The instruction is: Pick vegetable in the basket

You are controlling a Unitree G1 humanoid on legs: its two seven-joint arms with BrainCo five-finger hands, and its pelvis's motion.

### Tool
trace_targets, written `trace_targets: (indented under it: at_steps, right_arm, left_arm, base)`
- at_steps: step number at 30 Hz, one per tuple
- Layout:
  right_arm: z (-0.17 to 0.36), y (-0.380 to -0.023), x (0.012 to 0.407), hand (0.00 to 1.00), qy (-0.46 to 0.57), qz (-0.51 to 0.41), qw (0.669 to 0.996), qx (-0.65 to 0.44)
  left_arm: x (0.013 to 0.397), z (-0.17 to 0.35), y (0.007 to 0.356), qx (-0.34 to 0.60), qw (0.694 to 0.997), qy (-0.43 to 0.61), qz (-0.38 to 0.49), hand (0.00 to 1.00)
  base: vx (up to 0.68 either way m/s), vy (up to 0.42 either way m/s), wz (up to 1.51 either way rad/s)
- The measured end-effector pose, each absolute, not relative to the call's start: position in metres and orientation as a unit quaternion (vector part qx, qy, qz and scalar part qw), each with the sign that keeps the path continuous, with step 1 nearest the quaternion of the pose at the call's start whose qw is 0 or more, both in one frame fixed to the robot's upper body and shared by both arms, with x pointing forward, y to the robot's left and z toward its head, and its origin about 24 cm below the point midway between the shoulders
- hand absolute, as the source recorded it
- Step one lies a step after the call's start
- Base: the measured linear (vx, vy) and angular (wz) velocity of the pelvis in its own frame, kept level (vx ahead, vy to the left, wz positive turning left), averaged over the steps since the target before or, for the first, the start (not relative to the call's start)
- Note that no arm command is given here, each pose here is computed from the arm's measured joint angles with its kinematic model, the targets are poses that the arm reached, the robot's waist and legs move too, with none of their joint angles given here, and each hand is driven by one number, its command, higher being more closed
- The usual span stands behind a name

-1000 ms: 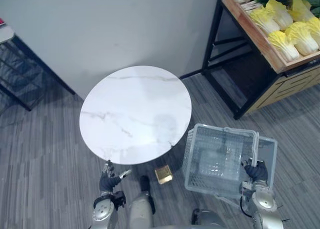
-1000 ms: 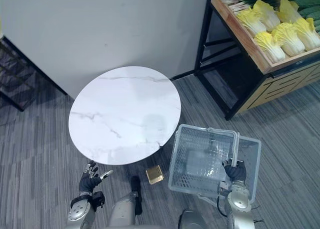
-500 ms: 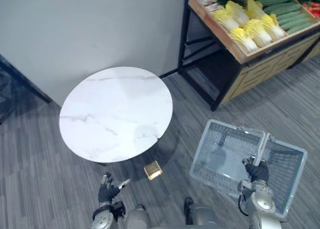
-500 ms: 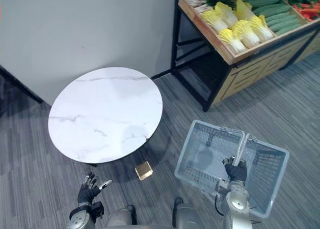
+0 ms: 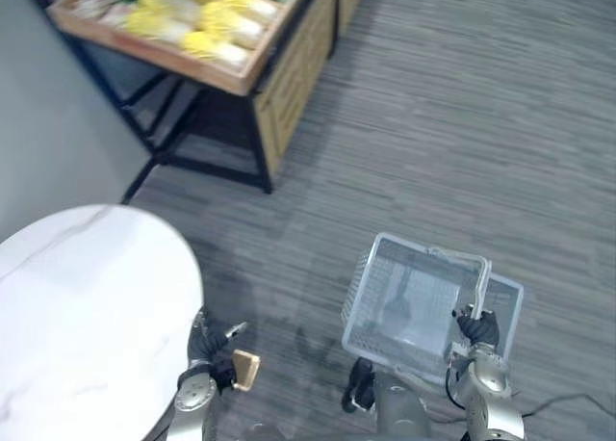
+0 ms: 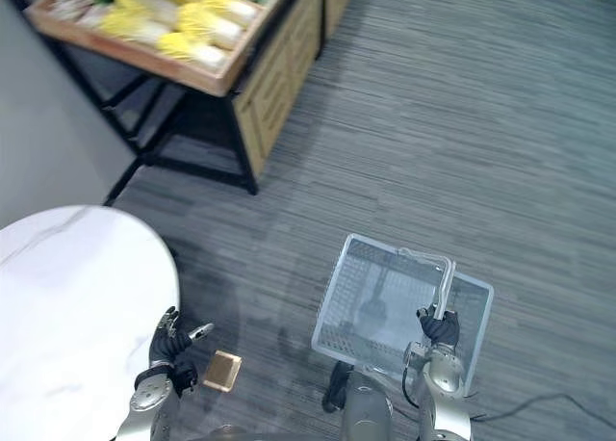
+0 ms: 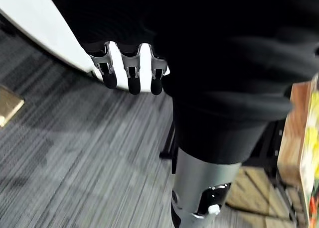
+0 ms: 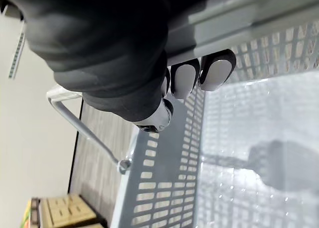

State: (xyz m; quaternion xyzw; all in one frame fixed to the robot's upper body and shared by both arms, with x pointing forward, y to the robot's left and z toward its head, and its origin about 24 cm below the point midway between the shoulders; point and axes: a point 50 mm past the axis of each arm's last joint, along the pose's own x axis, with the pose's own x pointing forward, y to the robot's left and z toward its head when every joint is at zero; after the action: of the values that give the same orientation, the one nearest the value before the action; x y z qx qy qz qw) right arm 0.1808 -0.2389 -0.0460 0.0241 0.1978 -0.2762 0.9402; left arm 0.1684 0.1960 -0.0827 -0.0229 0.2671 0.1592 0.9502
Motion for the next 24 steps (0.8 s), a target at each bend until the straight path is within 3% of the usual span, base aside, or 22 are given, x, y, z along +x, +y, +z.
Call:
trace_targets:
  at_steps: [11,18,24]
  right_arm:
    - [-0.039,-0.236,0.198,1.00,0.182,-0.270,0.945,0.008]
    - [-0.048,-0.214,0.198,1.00,0.205,-0.216,0.955,-0.005]
    - [-0.040,-0.194,0.206,1.00,0.186,-0.172,0.967,-0.004]
  left_arm:
    - [0.141,-0.091,0.197,-0.027,0.938,0.296,0.175,0.00]
    - [0.146,-0.085,0.193,-0.031,0.944,0.283,0.168,0.00]
    - [0.164,-0.074,0.193,-0.025,0.955,0.251,0.158,0.00]
  base:
    - [0.42,0.157,-0.67]
    - [0.61,0.281,0.02]
    - [0.56,0.000,0.21]
